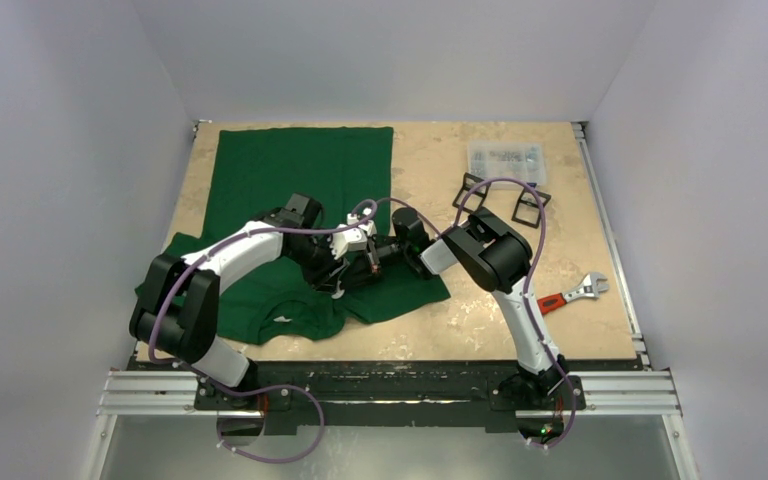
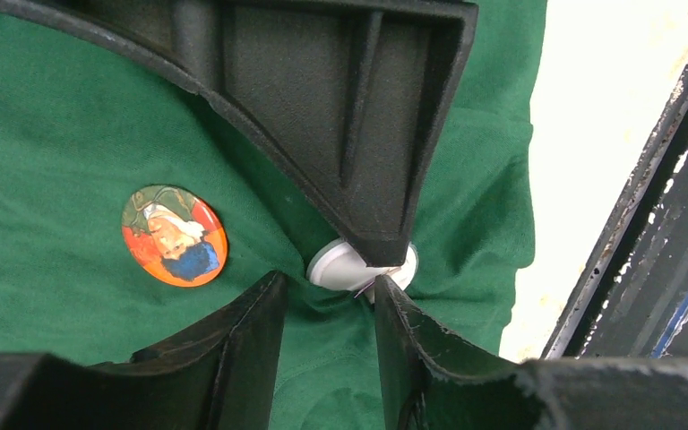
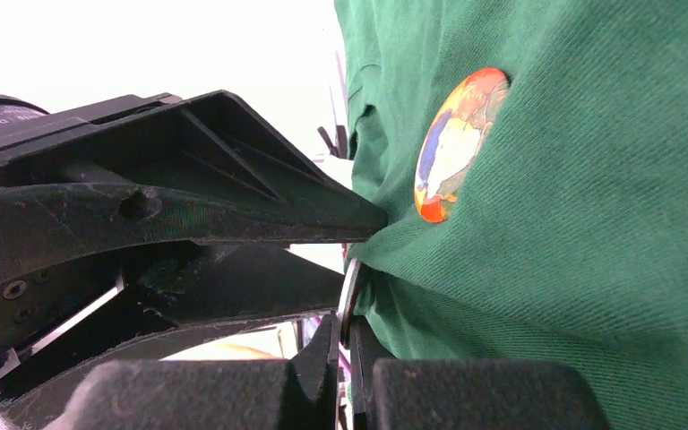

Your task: Remove the brooch from the garment

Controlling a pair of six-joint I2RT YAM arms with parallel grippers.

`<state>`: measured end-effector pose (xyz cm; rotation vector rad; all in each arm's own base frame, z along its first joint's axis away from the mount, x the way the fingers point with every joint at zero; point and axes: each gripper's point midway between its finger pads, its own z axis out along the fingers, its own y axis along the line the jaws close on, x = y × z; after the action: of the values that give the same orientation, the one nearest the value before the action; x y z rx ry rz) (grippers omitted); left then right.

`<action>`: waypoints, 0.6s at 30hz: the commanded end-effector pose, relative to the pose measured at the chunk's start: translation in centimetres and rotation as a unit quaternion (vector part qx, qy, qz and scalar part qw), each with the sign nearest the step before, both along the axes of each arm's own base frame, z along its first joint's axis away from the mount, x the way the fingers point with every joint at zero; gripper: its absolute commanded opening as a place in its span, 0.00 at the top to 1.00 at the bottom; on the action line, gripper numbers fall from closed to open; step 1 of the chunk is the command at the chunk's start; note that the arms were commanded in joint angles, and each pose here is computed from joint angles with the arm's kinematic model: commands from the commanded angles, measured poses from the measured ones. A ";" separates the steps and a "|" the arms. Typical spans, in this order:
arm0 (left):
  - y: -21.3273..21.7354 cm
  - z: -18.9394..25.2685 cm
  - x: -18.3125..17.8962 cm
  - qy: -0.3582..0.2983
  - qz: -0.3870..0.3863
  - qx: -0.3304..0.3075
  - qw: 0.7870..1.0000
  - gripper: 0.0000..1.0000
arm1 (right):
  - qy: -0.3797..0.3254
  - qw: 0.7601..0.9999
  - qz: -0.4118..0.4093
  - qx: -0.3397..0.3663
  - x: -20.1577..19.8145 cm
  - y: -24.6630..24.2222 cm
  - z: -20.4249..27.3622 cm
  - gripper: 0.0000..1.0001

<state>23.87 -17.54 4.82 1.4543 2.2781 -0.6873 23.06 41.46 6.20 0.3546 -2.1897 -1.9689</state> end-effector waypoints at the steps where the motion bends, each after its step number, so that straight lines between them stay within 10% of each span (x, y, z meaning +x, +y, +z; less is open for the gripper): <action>1: -1.1 0.5 2.6 -0.046 0.008 -0.015 0.999 0.59 | -0.057 0.997 0.028 0.049 -0.9 1.5 3.7 1.00; 18: -0.7 2.0 4.0 -0.008 0.068 -0.086 0.994 0.52 | -0.068 0.997 0.025 0.027 -0.7 1.4 2.9 1.00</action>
<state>24.63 -16.84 4.30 1.2698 2.3985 -0.7533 23.20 41.62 5.11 0.3579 -2.2396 -1.9418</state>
